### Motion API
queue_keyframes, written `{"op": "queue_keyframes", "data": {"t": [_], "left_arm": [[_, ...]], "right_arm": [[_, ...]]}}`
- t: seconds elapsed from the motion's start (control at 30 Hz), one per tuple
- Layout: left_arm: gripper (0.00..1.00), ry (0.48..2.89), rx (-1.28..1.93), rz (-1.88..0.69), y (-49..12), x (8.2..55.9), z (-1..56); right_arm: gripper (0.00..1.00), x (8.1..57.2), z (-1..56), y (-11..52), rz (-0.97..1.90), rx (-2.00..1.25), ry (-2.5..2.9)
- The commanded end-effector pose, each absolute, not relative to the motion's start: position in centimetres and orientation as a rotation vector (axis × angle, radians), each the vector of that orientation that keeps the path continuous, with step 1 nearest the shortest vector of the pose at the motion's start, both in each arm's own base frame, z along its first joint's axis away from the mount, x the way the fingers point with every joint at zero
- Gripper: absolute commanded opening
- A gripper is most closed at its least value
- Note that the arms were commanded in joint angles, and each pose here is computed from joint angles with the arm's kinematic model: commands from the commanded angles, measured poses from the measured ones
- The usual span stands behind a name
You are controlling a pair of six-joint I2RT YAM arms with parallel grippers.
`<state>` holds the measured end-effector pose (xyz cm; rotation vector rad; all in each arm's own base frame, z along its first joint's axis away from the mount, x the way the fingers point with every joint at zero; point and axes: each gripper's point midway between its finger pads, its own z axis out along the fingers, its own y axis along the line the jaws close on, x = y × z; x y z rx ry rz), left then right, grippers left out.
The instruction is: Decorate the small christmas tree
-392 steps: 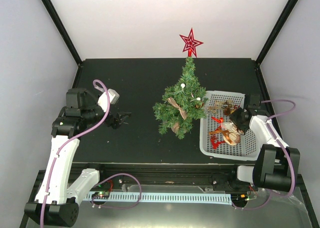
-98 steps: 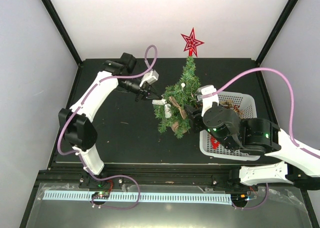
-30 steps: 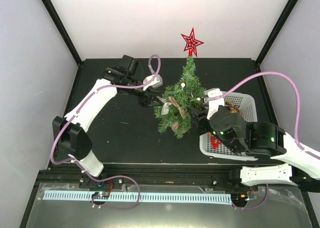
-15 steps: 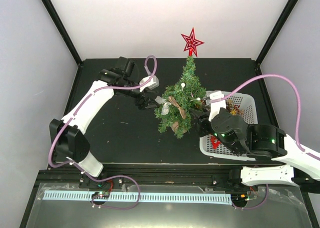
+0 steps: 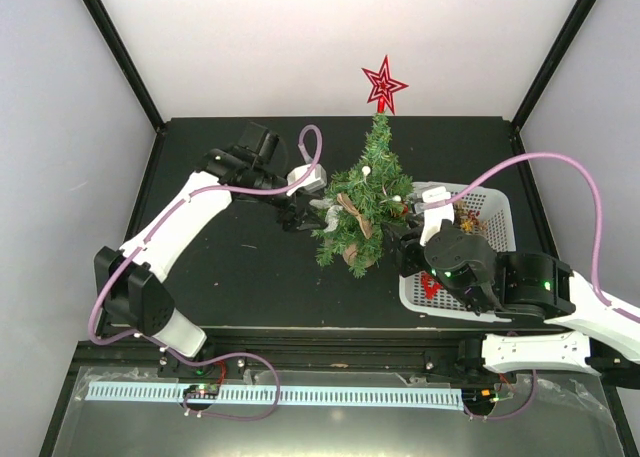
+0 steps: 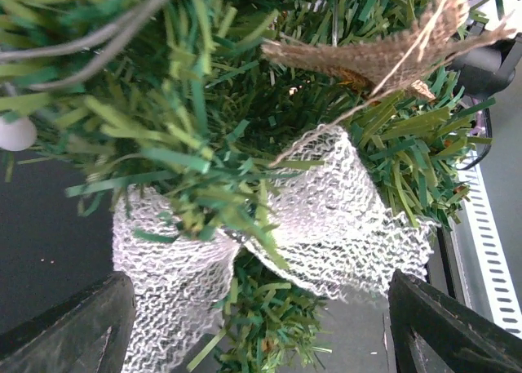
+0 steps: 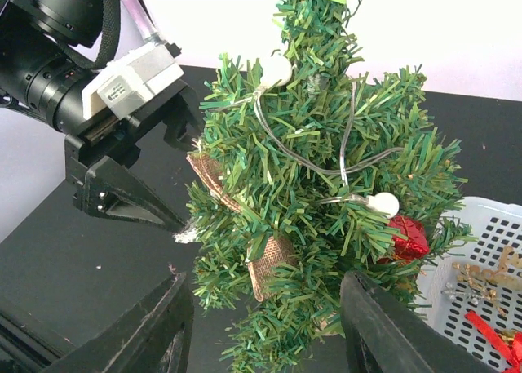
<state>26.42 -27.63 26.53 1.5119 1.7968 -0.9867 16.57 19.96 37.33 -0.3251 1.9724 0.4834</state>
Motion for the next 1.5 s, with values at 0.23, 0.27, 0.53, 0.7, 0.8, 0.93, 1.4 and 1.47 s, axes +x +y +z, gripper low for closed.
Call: {"op": "queue_keyframes", "data": {"t": [0.23,0.27,0.53,0.7,0.8,0.93,1.4,1.47], "left_arm": [[0.85,1.817,1.538,-0.929,-29.5,27.1,25.6],[0.85,1.819,1.538,-0.926,-29.6,27.2,25.6],[0.85,1.828,1.529,-0.884,-29.5,27.7,25.0],[0.86,1.798,1.522,-0.842,-29.0,27.6,26.1],[0.87,1.786,1.542,-0.826,-28.6,27.3,26.6],[0.88,1.785,1.563,-0.813,-27.8,26.9,26.9],[0.88,1.816,1.593,-0.77,-25.1,26.1,25.8],[0.88,1.825,1.587,-0.77,-24.8,26.0,25.4]], "right_arm": [[0.5,16.5,37.5,19.2,0.505,-0.279,1.968],[0.5,16.5,37.5,19.2,0.507,-0.279,1.969],[0.51,16.4,37.2,19.2,0.514,-0.274,1.972],[0.5,16.4,37.4,19.0,0.524,-0.266,1.968],[0.5,16.3,37.4,18.8,0.524,-0.26,1.973],[0.5,16.2,37.2,18.1,0.529,-0.244,1.974],[0.51,16.1,36.2,17.3,0.507,-0.242,1.986],[0.51,16.3,36.0,17.3,0.497,-0.236,1.987]]}}
